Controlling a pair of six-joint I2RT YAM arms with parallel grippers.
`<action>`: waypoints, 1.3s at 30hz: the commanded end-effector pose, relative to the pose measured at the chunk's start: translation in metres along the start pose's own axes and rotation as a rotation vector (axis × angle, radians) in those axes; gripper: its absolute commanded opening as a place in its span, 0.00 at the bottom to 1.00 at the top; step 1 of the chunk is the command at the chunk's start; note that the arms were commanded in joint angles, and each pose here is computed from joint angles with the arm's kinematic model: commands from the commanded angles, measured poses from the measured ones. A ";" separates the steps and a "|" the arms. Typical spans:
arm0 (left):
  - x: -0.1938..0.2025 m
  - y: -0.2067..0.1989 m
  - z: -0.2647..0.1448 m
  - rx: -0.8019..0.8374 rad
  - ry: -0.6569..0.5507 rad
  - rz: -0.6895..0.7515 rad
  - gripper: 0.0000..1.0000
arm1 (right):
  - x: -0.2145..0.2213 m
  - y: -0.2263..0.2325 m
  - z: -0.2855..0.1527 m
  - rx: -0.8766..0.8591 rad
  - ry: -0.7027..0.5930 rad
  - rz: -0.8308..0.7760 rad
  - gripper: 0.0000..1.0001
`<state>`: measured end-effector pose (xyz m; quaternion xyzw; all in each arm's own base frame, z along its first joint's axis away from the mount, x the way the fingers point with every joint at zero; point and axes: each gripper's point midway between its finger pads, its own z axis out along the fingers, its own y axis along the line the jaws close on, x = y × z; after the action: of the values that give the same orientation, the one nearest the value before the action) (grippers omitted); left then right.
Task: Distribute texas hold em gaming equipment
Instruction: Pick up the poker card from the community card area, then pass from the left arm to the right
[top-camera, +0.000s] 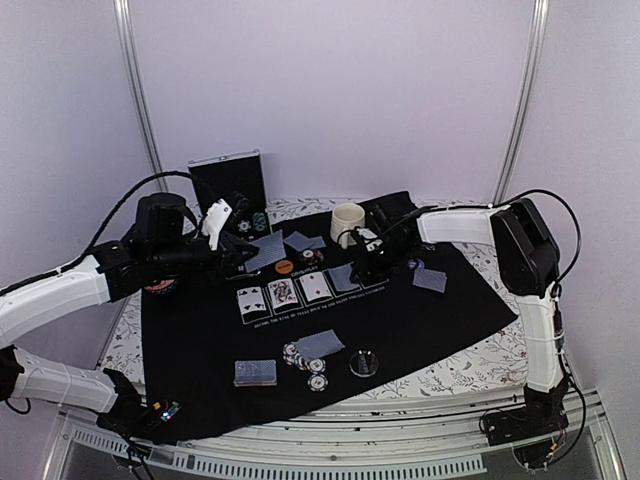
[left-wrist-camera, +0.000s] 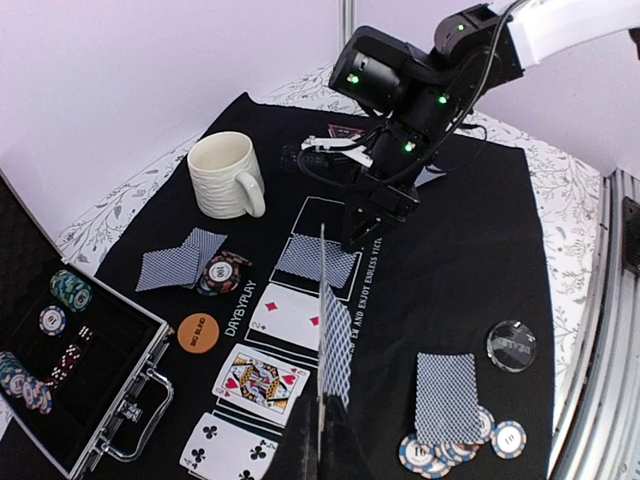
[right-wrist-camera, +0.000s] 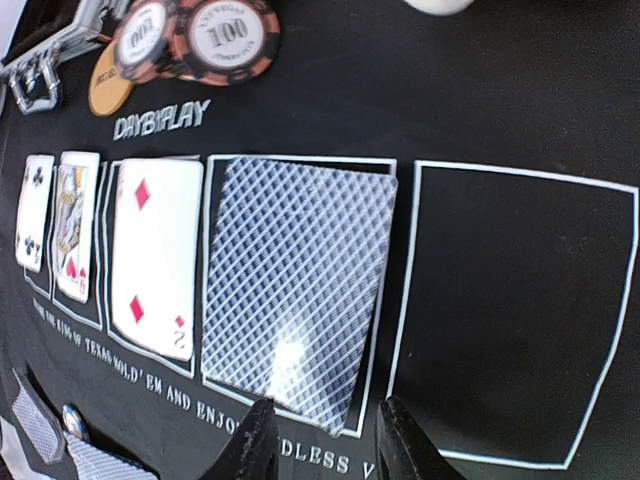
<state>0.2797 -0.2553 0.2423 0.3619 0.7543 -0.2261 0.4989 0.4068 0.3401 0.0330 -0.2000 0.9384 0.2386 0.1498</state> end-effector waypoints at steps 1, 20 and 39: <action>-0.020 -0.018 -0.010 0.092 -0.054 0.040 0.00 | -0.039 0.039 -0.075 0.006 -0.127 -0.199 0.39; -0.043 -0.094 -0.037 0.395 -0.101 0.223 0.00 | 0.024 0.295 -0.207 -0.395 -0.558 -1.170 0.57; -0.034 -0.008 -0.021 -0.108 -0.038 0.114 0.98 | -0.047 0.127 -0.188 -0.144 -0.632 -0.303 0.01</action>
<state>0.2231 -0.2880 0.2842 0.4723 0.6752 -0.2678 0.4993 0.2619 0.4341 0.2836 -0.5191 0.6552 0.3233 0.4436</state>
